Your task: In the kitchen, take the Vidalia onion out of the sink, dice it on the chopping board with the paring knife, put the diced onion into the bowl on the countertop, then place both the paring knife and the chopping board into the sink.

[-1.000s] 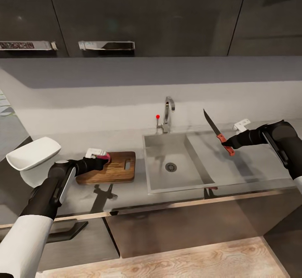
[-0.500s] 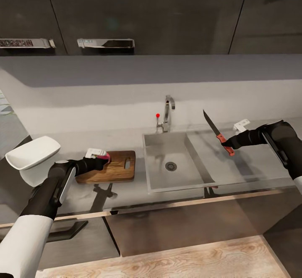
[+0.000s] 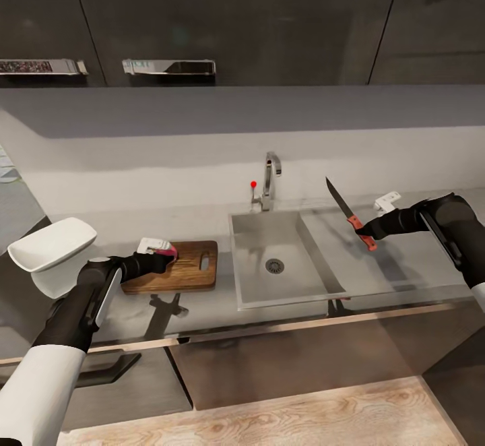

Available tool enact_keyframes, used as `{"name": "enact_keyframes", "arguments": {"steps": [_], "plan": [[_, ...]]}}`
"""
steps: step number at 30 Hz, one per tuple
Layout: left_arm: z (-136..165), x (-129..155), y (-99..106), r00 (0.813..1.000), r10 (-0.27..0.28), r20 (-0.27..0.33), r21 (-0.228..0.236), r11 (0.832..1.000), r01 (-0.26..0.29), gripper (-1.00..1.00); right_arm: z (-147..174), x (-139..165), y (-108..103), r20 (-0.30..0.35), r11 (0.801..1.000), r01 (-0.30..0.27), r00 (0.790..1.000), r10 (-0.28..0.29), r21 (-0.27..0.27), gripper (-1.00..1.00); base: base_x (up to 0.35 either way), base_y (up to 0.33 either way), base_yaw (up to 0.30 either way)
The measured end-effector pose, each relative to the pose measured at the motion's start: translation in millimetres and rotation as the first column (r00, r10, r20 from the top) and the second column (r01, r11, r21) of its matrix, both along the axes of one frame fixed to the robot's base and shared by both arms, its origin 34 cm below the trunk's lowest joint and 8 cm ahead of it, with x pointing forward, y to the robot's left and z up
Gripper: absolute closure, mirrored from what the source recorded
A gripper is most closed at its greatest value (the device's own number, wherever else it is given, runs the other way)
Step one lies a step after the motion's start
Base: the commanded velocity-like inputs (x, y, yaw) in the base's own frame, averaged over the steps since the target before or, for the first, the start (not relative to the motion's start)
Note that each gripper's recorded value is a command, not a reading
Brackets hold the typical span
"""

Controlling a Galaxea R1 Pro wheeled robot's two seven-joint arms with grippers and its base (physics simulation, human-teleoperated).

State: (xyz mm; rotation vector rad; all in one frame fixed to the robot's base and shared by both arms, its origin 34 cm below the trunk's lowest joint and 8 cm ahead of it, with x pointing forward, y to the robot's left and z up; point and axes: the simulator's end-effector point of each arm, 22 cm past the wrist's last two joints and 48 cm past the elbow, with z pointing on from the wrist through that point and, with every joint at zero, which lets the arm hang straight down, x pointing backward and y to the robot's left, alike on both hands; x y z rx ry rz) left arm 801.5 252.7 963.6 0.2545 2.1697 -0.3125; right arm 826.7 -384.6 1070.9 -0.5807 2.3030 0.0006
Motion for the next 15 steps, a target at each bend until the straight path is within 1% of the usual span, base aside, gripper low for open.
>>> {"name": "enact_keyframes", "arguments": {"steps": [15], "plan": [[-5.4, 0.1, -0.2, 1.000, -0.001, -0.008, 0.000, 1.000, 0.001, 1.00, -5.9, 0.9, 0.2, -0.009, 1.000, -0.001, 1.000, 0.001, -0.001, 1.00, 0.000, 0.000, 0.000]]}}
